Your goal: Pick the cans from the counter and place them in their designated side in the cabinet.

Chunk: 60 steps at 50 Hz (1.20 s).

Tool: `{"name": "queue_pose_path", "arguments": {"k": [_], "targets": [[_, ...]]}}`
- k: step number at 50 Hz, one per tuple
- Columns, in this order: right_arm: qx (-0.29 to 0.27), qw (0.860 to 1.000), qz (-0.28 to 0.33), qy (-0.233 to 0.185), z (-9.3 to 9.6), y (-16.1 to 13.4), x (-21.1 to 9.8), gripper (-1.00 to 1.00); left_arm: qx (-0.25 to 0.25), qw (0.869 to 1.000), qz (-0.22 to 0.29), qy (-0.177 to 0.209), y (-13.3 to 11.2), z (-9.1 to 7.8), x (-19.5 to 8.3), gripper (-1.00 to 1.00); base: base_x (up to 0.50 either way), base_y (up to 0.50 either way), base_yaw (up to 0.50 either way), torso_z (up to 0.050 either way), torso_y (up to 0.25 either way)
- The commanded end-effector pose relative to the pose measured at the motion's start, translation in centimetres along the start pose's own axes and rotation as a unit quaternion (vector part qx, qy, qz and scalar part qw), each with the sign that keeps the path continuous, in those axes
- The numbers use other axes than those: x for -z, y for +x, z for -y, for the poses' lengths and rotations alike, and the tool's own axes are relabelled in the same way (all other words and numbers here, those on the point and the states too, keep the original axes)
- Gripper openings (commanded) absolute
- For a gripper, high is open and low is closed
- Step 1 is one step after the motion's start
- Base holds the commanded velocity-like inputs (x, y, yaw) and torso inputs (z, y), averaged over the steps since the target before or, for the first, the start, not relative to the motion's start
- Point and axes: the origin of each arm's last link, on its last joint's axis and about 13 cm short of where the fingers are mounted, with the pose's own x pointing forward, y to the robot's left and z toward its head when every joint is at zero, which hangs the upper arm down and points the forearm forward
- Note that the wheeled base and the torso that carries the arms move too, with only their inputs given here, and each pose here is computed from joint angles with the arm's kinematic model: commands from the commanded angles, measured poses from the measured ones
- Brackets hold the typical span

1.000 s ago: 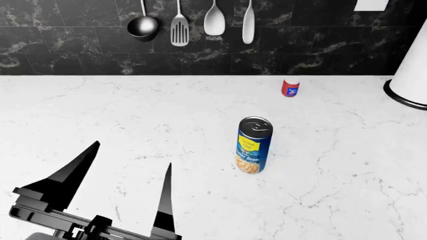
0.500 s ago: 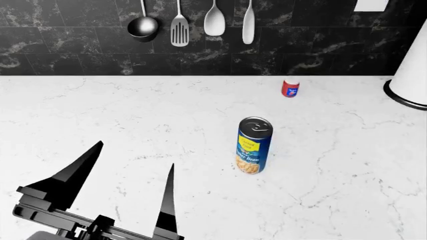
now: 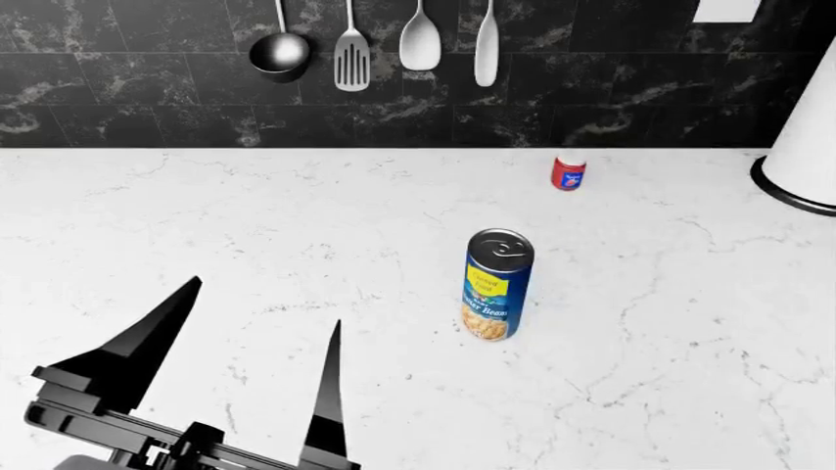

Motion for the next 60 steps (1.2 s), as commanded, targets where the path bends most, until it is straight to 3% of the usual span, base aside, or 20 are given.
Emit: {"name": "queue_pose_path", "arguments": {"k": [1,7,19,32,43,48,60], "targets": [[-0.074,0.99,-0.12,-0.023,-1.7,-0.4,4.6,1.0,-0.003,1.0,0.005,-0.001,0.0,0.0,0.0,1.0,0.0,0.0,0.0,0.0,0.0],[-0.126,0.982,-0.143,-0.018,-2.5,-2.6,3.8,1.0,-0.021,1.0,0.014,0.014,0.1,-0.4,0.2,1.0,-0.01,0.0,0.0,0.0,0.0],[-0.137,0.983,-0.115,-0.05,-1.7,-6.6,3.4,1.0,-0.033,0.999,0.023,0.035,0.2,-0.6,0.5,1.0,0.0,0.0,0.0,0.0,0.0],[-0.118,0.985,0.002,-0.129,-0.8,-11.4,3.4,1.0,-0.031,0.999,0.027,0.031,-0.2,-0.7,0.6,1.0,0.0,0.0,0.0,0.0,0.0],[-0.152,0.981,0.024,-0.121,0.2,-14.7,5.3,1.0,-0.028,0.999,0.023,0.027,-0.5,-0.5,0.8,1.0,0.0,0.0,0.0,0.0,0.0],[-0.171,0.98,0.03,-0.098,0.6,-15.5,6.7,1.0,-0.025,0.999,0.017,0.027,-0.6,-0.2,0.9,1.0,0.0,0.0,0.0,0.0,0.0],[-0.234,0.971,-0.027,-0.043,1.1,-16.4,11.8,1.0,-0.019,0.999,0.008,0.028,-0.3,0.3,1.0,1.0,0.0,0.0,0.0,0.0,0.0]]}}
